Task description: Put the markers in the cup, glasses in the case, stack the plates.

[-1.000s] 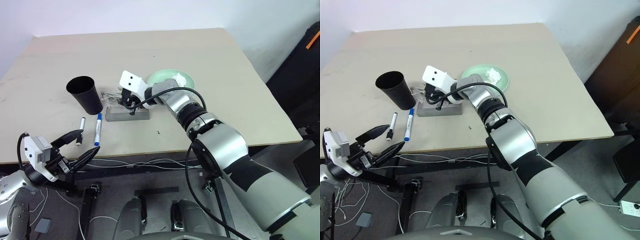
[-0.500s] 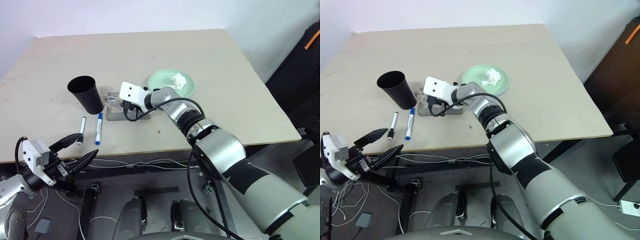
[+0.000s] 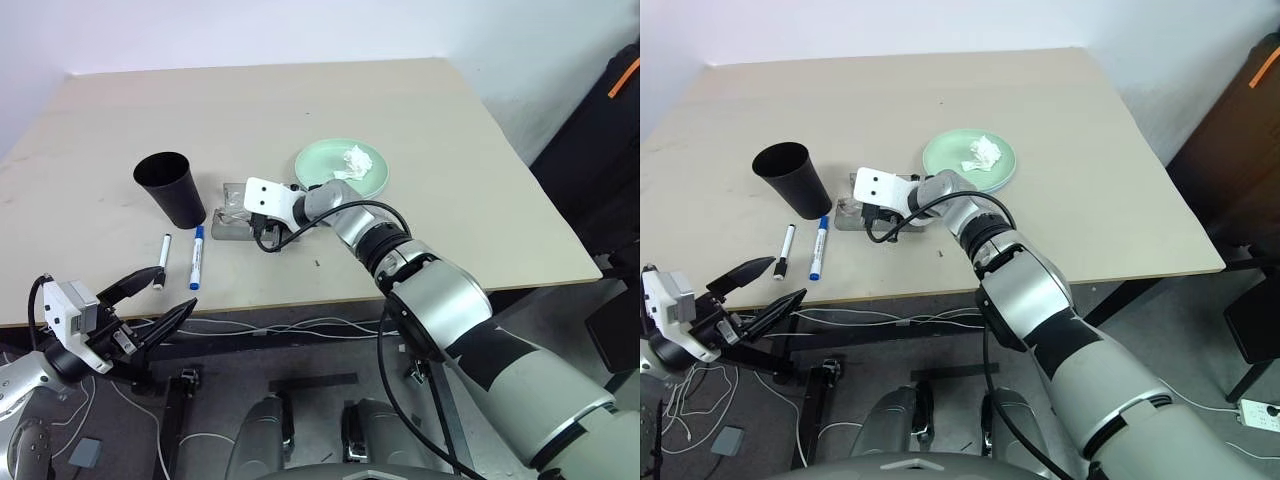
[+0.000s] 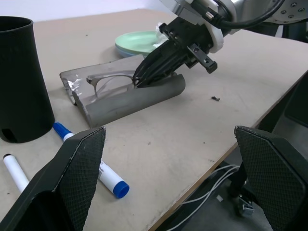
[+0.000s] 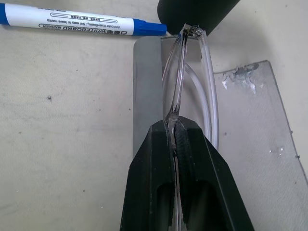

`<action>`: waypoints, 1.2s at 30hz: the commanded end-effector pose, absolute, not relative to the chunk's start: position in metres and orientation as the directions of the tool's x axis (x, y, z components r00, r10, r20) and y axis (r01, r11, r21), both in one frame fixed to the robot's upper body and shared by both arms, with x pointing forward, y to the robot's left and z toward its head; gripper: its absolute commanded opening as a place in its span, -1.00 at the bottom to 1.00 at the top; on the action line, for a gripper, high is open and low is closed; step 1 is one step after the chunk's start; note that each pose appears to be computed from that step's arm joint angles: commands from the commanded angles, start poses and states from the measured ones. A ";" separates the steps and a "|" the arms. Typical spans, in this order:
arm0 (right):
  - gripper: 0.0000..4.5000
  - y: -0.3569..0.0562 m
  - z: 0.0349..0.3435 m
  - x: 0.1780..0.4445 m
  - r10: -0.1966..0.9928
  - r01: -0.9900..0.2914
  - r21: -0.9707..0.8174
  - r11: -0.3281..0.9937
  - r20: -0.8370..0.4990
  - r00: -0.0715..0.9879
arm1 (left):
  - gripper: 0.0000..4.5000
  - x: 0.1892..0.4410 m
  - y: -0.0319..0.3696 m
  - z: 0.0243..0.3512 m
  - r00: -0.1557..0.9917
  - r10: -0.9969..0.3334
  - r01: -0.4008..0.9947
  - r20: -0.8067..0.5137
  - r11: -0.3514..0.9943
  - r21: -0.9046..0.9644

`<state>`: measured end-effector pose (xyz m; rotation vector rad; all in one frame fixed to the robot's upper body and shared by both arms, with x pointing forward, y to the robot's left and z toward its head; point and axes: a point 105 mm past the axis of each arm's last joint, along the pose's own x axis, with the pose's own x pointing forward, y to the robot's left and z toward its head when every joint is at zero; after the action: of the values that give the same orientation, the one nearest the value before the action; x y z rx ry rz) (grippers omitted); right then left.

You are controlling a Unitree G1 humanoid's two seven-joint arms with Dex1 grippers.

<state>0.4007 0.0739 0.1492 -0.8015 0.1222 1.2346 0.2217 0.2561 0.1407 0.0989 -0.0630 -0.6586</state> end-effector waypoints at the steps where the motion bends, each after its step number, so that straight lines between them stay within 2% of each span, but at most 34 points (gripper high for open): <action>1: -0.98 0.075 0.159 0.401 0.792 -0.880 -0.466 0.093 -0.501 0.349 | 1.00 0.221 0.255 0.153 0.784 -0.618 0.605 0.059 0.782 0.152; 5: -0.98 0.075 0.164 0.396 0.814 -0.924 -0.371 0.092 -0.507 0.285 | 1.00 0.223 0.255 0.152 0.782 -0.621 0.607 0.059 0.780 0.151; 11: -0.98 0.070 0.163 0.401 0.791 -0.926 -0.354 0.133 -0.525 0.314 | 1.00 0.224 0.254 0.151 0.780 -0.623 0.610 0.062 0.778 0.150; 14: -0.64 0.068 0.160 0.400 0.785 -0.927 -0.355 0.118 -0.539 0.306 | 1.00 0.225 0.253 0.151 0.779 -0.623 0.610 0.064 0.778 0.148; 20: 0.27 0.072 0.168 0.399 0.809 -0.925 -0.362 0.112 -0.507 0.296 | 1.00 0.225 0.253 0.149 0.779 -0.624 0.611 0.061 0.778 0.143; 28: 0.27 0.077 0.205 0.402 0.874 -0.926 -0.339 0.167 -0.384 0.298 | 1.00 0.226 0.255 0.150 0.781 -0.621 0.610 0.064 0.780 0.140; 33: 0.27 0.071 0.241 0.403 0.941 -0.943 -0.247 0.223 -0.198 0.274 | 1.00 0.229 0.260 0.160 0.793 -0.599 0.586 0.113 0.800 0.131; 36: 0.27 0.060 0.259 0.410 0.950 -0.944 -0.154 0.293 -0.066 0.306 | 1.00 0.233 0.265 0.161 0.814 -0.571 0.560 0.109 0.820 0.119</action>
<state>0.4087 0.0611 0.2240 -0.2442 0.0660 1.2708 0.2333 0.2581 0.1520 0.0721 -0.1188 -0.6324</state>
